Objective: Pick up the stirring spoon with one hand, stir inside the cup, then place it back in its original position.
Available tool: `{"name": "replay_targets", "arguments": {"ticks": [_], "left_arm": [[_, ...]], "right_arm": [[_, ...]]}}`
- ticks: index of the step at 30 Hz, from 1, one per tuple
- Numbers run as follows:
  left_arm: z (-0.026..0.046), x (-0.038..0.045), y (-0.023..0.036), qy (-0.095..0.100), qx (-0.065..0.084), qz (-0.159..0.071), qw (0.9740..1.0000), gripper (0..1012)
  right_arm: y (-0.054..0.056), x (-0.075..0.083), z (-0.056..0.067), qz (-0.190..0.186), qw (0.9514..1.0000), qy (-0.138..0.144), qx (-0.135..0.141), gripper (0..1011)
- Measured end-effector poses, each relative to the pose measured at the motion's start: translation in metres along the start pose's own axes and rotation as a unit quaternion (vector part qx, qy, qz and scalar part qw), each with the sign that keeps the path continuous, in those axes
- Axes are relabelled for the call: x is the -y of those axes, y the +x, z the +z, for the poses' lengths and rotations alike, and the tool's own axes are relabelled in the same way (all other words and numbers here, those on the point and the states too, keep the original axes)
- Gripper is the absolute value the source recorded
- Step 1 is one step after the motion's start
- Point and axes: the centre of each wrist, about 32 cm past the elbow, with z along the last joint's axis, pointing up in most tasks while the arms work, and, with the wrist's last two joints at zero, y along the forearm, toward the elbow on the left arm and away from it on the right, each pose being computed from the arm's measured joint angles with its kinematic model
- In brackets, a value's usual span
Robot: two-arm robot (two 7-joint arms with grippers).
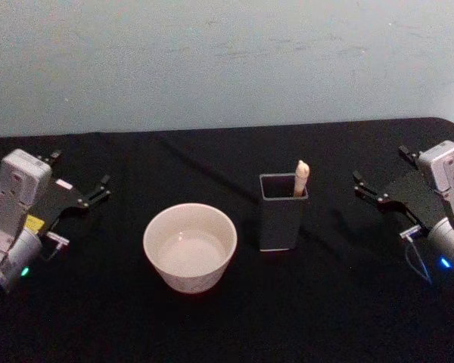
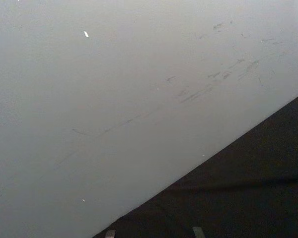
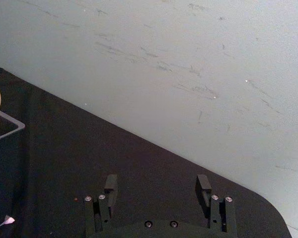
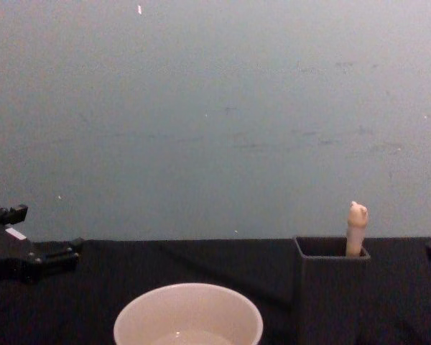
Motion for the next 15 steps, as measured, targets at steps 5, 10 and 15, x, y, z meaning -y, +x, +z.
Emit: {"name": "replay_targets", "arguments": {"ticks": [5, 10, 15], "left_arm": [[0.0000, 0.0000, 0.0000, 0.000, 0.000, 0.000, 1.0000, 1001], [0.0000, 0.0000, 0.0000, 0.000, 0.000, 0.000, 1.0000, 1001], [0.0000, 0.0000, 0.0000, 0.000, 0.000, 0.000, 1.0000, 1001]], "right_arm": [[0.0000, 0.0000, 0.0000, 0.000, 1.0000, 0.000, 0.000, 1000], [0.0000, 0.0000, 0.0000, 0.000, 1.0000, 0.000, 0.000, 1000], [0.0000, 0.0000, 0.0000, 0.000, 1.0000, 0.000, 0.000, 1000]]}}
